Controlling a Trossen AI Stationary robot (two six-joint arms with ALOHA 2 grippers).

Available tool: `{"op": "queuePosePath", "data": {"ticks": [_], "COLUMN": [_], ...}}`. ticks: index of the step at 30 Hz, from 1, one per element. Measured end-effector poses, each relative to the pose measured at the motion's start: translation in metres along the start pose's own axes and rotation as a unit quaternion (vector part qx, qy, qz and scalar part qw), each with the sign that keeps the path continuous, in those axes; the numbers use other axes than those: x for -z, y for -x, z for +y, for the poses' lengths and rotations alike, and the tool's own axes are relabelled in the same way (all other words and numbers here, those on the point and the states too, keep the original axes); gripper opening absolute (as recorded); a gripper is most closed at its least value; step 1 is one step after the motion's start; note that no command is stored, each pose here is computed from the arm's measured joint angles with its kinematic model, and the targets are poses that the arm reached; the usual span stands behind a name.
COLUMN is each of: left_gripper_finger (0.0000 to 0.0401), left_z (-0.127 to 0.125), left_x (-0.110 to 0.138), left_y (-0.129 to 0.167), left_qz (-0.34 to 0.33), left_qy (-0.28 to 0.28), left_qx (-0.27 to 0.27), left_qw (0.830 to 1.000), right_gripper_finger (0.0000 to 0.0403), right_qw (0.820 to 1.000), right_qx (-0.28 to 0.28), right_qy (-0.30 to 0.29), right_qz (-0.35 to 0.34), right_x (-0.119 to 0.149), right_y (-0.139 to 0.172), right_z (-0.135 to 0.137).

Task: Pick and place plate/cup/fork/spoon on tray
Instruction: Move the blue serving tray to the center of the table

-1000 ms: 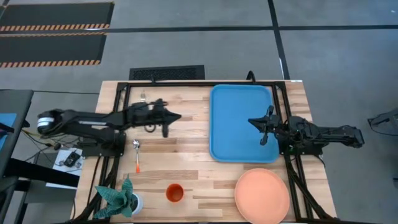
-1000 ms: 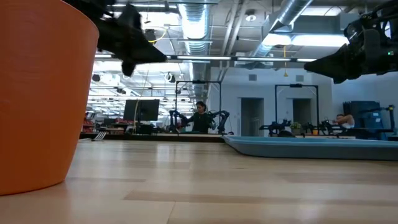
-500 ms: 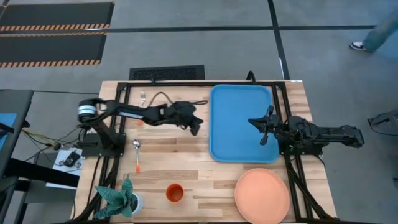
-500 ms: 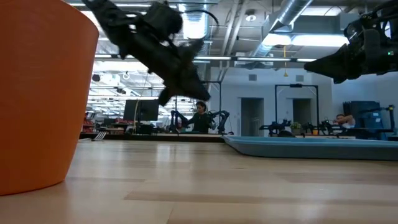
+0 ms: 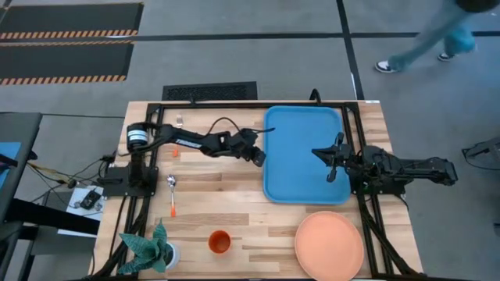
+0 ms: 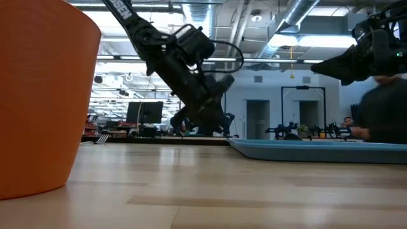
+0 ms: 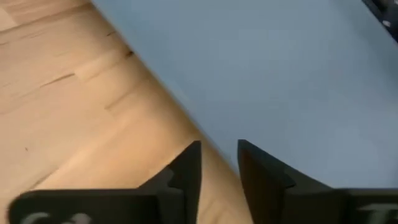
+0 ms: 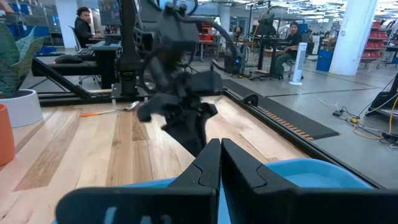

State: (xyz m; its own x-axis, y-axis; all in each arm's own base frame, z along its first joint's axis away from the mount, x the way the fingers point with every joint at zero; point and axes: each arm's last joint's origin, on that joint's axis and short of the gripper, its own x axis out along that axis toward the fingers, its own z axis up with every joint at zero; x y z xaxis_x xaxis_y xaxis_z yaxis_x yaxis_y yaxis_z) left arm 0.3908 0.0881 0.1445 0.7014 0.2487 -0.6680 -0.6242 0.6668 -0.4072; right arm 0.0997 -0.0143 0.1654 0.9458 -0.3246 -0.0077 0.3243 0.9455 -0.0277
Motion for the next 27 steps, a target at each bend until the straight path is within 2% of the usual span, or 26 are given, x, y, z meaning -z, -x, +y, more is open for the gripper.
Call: {"op": "queuePosePath", "data": {"ticks": [6,12,16,27], "left_gripper_finger": [0.0150,0.0173,0.0165,0.0107], "left_z": [0.002,0.003,0.009,0.018], "left_x": [-0.001,-0.005,-0.010,-0.017], "left_y": [-0.022,-0.034,-0.035,-0.035], "left_qz": [0.012,0.003,-0.013,0.009], "left_qy": [0.015,0.029,0.033,0.043], "left_qx": [-0.002,-0.014,-0.033,-0.004], "left_qw": [1.000,0.999,0.999,0.999], "right_gripper_finger": [0.0038,0.0038,0.0038,0.0038], "right_qw": [1.000,1.000,1.000,1.000], "right_qx": [0.000,0.000,0.000,0.000], "right_qy": [0.000,0.000,0.000,0.000], "right_qz": [0.000,0.000,0.000,0.000], "right_x": [0.000,0.000,0.000,0.000], "right_y": [0.000,0.000,0.000,0.000], "right_z": [0.000,0.000,0.000,0.000]}}
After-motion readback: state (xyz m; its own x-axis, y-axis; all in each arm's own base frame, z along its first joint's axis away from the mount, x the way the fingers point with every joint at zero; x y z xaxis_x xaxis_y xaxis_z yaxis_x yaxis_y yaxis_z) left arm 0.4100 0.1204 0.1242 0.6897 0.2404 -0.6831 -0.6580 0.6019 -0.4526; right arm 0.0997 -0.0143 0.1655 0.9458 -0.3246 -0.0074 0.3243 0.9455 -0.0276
